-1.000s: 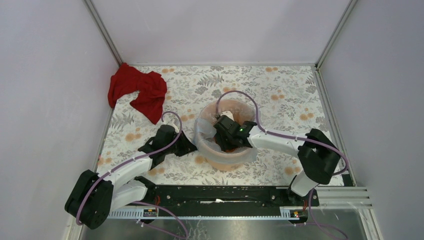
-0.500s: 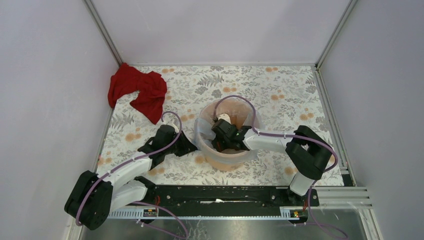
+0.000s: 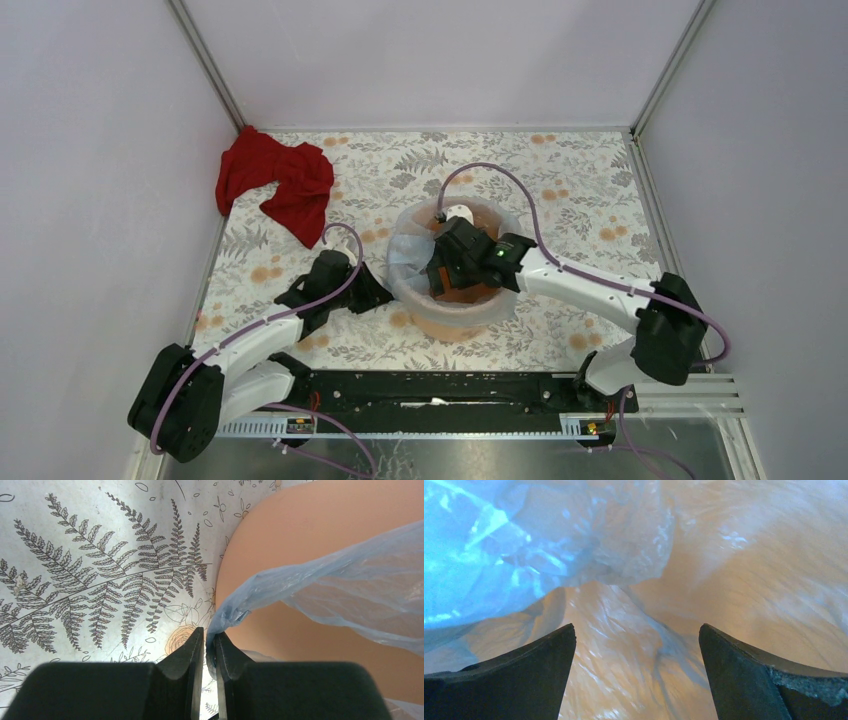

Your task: Put the trash bags into the trash bin

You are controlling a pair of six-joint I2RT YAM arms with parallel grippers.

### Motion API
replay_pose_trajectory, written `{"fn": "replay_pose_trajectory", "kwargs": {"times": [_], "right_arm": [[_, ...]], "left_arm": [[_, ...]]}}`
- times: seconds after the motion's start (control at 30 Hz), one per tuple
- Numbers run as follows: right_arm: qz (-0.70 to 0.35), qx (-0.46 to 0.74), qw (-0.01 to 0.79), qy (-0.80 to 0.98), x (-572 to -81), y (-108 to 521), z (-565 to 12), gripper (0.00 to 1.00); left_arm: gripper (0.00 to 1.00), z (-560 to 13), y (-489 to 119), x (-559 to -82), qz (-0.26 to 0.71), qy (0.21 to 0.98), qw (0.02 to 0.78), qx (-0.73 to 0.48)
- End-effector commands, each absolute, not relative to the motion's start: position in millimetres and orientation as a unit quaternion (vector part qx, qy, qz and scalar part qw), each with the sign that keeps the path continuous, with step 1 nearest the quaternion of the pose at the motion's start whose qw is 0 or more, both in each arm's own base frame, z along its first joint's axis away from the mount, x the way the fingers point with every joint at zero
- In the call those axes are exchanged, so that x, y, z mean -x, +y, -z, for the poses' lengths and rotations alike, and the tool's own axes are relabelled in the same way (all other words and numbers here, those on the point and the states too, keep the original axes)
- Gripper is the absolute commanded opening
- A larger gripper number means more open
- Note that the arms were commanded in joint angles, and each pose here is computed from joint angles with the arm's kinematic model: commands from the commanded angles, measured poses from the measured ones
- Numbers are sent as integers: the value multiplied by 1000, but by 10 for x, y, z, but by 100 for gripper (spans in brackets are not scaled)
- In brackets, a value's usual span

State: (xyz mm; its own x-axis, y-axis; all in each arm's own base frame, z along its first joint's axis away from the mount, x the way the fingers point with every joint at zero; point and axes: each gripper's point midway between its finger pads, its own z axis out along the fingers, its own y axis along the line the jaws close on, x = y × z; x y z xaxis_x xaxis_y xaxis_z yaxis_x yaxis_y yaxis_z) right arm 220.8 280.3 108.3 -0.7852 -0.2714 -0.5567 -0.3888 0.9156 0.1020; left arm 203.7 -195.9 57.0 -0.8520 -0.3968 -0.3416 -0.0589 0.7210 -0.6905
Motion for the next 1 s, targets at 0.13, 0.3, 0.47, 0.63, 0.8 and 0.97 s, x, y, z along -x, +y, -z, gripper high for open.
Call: {"fn": "replay_pose_trajectory", "kwargs": {"times": [0.13, 0.3, 0.47, 0.63, 0.8, 0.97], "right_arm": [[-39, 169, 337, 925, -2401, 2544, -1466, 100], [23, 152, 346, 926, -2500, 2316, -1331, 100], [-48, 181, 288, 939, -2302, 2599, -977, 93], [-180, 179, 245, 936, -2050, 3139, -873, 85], [-117, 164, 251, 947, -2137, 2958, -852, 63], [-68, 145, 266, 951, -2100, 2613, -846, 39]], "left_arm": [[19, -572, -1955, -2052, 351, 894, 251, 120], [20, -590, -1951, -2056, 350, 894, 253, 119], [21, -596, -1963, -2067, 353, 893, 253, 120], [20, -623, -1986, -2078, 357, 892, 252, 116], [20, -627, -1951, -2073, 350, 893, 257, 119], [21, -611, -1925, -2075, 344, 894, 261, 119]]}}
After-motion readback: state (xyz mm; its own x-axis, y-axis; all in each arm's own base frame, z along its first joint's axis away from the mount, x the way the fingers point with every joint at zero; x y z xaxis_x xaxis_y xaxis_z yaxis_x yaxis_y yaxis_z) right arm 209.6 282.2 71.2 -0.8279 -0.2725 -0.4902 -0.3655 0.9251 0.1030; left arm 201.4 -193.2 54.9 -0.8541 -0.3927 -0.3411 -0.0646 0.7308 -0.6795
